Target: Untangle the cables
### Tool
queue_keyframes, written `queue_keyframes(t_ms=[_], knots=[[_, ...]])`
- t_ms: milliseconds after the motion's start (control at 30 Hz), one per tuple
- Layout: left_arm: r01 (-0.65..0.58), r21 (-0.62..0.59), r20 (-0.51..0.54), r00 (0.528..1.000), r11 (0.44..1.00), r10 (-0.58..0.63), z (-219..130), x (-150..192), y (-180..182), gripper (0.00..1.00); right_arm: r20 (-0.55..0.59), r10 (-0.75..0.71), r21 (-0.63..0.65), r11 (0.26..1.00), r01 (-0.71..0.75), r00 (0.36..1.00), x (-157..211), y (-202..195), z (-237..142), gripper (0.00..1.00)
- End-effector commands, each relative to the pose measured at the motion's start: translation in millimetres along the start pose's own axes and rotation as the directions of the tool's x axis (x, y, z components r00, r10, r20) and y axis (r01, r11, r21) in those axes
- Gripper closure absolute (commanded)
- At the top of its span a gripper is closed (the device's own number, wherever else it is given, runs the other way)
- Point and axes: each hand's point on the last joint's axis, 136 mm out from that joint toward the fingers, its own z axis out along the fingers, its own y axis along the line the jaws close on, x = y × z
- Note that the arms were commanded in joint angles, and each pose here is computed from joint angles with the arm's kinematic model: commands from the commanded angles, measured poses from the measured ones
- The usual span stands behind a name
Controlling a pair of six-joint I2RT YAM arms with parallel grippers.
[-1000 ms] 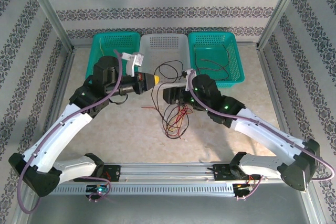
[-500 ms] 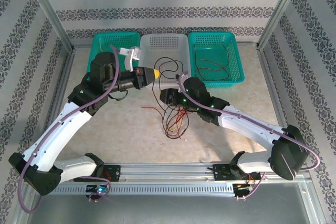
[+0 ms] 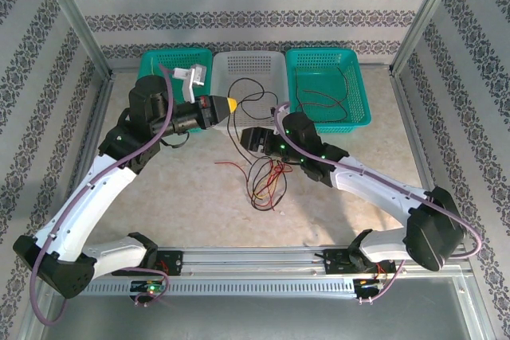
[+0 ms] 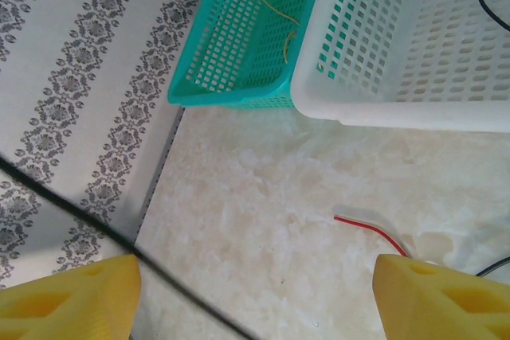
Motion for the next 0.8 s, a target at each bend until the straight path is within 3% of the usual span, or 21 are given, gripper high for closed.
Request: queue_keyframes(t_ms=[0, 200, 467, 633, 767], knots=[[-0.024, 0.069, 0.050, 0.999, 0.997, 0.021, -7, -19, -19, 1.00, 0.001, -0.029, -0.070, 0.997, 0.029, 1.000, -7, 19, 7, 0.19], [-0.007, 0.077, 0.056, 0.998, 0.997, 0.003, -6, -24, -16, 1.00, 0.004, -0.025, -0.170, 0.985, 0.026, 1.000, -7, 38, 13, 0.14], [0.005, 0.079, 0.092, 0.996, 0.997, -0.012, -7, -42, -11, 1.00, 0.070, -0.004, -0.200, 0.980, 0.018, 0.998, -17, 42, -5, 0.14], [-0.032, 0.033, 0.111, 0.993, 0.999, 0.028, -4, -55, -2, 1.00, 0.140, -0.002, -0.049, 0.999, 0.009, 0.990, -26, 8, -34, 0.16], [-0.060, -0.125, 0.136, 0.988, 0.990, 0.077, 1, -73, 25, 1.00, 0.224, -0.017, 0.171, 0.985, -0.022, 0.974, -35, -39, -82, 0.16]])
